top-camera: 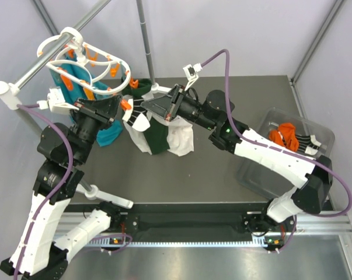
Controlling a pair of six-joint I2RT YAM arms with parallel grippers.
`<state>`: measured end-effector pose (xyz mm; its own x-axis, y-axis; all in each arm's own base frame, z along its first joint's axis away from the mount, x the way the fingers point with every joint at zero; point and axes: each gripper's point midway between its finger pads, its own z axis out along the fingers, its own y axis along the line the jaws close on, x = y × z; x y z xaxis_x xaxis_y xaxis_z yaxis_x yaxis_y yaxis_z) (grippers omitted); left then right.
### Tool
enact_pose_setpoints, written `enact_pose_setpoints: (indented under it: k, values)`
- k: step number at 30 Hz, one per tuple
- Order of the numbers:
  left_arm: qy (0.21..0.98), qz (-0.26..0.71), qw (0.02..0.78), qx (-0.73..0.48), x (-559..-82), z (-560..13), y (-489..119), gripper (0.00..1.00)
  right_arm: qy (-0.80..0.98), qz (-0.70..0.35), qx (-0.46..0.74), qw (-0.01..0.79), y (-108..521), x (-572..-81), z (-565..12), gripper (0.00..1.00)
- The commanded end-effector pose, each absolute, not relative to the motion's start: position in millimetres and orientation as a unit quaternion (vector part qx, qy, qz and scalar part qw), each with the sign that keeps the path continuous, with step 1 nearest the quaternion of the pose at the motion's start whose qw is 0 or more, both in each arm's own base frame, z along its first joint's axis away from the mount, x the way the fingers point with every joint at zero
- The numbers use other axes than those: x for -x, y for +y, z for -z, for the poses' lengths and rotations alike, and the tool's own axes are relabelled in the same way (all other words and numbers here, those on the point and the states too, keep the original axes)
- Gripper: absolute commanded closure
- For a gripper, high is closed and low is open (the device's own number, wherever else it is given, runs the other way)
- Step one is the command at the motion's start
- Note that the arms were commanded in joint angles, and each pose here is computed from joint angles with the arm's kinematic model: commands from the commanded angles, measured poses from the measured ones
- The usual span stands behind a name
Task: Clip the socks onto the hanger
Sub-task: Clamp the sock onto the hanger.
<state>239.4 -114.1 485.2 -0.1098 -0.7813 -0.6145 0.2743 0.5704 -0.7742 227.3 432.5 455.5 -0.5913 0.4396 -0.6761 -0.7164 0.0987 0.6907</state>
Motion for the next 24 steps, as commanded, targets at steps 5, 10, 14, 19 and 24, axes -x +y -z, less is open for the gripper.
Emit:
enact_pose_setpoints:
  k: [5,10,14,19,24]
  values:
    - [0.619,0.442,0.622,0.186,-236,-486,-127,1.00,0.545,-0.699,0.127,0.445,436,-210,-504,1.00]
    - [0.617,0.444,0.623,0.186,-234,-488,-126,1.00,0.546,-0.702,0.131,0.437,444,-209,-501,1.00]
    - [0.612,0.441,0.630,0.185,-230,-488,-122,0.82,0.549,-0.700,0.129,0.438,445,-211,-498,1.00]
    - [0.603,0.440,0.640,0.184,-225,-491,-117,0.51,0.549,-0.699,0.130,0.440,446,-212,-498,1.00]
    - [0.605,0.439,0.640,0.179,-223,-490,-117,0.35,0.556,-0.689,0.133,0.445,448,-215,-495,1.00]
